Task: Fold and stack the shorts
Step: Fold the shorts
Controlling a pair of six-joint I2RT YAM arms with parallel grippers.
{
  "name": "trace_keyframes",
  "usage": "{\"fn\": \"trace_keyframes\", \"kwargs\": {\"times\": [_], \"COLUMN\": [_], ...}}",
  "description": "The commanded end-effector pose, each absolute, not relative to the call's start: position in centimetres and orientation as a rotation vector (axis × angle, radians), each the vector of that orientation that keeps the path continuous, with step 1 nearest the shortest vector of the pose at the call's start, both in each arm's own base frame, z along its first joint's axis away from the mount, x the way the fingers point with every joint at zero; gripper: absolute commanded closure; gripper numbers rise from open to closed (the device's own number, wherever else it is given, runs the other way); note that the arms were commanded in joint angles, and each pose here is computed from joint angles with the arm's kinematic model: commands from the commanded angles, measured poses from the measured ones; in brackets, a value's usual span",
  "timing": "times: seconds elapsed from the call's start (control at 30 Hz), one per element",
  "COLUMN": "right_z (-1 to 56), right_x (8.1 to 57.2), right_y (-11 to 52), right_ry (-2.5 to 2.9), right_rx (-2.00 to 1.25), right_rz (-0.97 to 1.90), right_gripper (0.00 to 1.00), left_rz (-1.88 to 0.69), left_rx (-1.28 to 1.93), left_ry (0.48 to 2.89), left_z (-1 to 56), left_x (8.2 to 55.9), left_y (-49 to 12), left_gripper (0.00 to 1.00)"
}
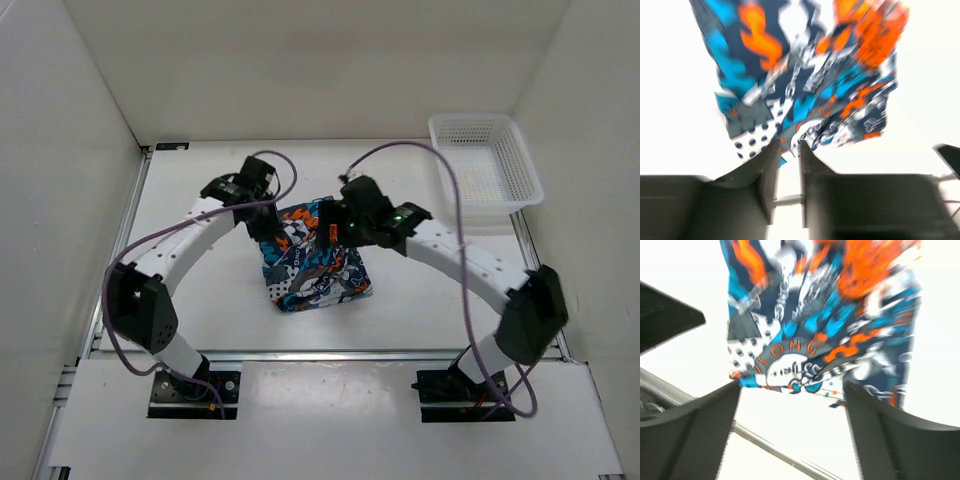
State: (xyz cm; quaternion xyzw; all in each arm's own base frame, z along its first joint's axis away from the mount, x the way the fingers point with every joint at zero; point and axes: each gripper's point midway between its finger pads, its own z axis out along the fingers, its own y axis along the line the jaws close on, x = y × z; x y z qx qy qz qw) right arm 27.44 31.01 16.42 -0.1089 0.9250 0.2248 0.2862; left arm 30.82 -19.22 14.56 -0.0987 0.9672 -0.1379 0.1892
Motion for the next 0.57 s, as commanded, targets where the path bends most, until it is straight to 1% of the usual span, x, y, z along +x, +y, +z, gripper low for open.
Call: {"fn": "trace_keyframes", "kwargs": {"times": [0.0, 0.03, 0.07, 0.1, 0.17, 0.2, 0.23, 0.27, 0.4, 0.43, 0.53], "right_z": [20.8, 22.4, 23.0, 23.6, 24.5, 24.9, 25.2, 25.7, 26.5, 26.7, 25.7], "right_x": [29.1, 29.7, 30.0, 29.9, 29.2, 29.3, 28.4, 28.2, 26.4, 25.8, 25.2], "right_y": [25.3, 23.1, 21.7, 20.6, 17.5, 15.6, 14.1, 13.3, 9.5, 8.7, 7.9], "right_ry": [2.344, 2.287, 2.267, 2.248, 2.219, 2.185, 2.175, 2.157, 2.11, 2.102, 2.102], "right_rx": [-0.198, -0.131, -0.093, -0.071, -0.018, 0.028, 0.055, 0.081, 0.191, 0.206, 0.197], "right_rz": [0.344, 0.262, 0.212, 0.173, 0.076, -0.003, -0.038, -0.06, -0.166, -0.173, -0.2], "right_gripper": [0.04, 0.03, 0.03, 0.02, 0.0, 0.0, 0.0, 0.0, 0.0, 0.04, 0.04], "left_rz": [-0.328, -0.338, -0.301, -0.287, -0.252, -0.239, -0.224, -0.233, -0.186, -0.183, -0.19], "left_rx": [-0.257, -0.266, -0.268, -0.291, -0.321, -0.347, -0.377, -0.393, -0.471, -0.484, -0.517], "left_ry": [2.561, 2.491, 2.455, 2.415, 2.319, 2.286, 2.253, 2.201, 2.078, 2.066, 2.0], "left_z": [20.9, 23.2, 24.1, 25.2, 28.0, 28.8, 29.6, 31.1, 33.7, 33.9, 35.0], "left_x": [31.8, 32.4, 32.5, 32.7, 32.3, 32.2, 32.1, 31.4, 29.6, 29.2, 27.8], "left_y": [-16.2, -15.5, -14.7, -13.9, -12.1, -11.1, -10.0, -9.2, -6.0, -5.5, -4.4], "left_gripper": [0.61, 0.56, 0.44, 0.37, 0.15, 0.06, 0.0, 0.0, 0.0, 0.0, 0.0]}}
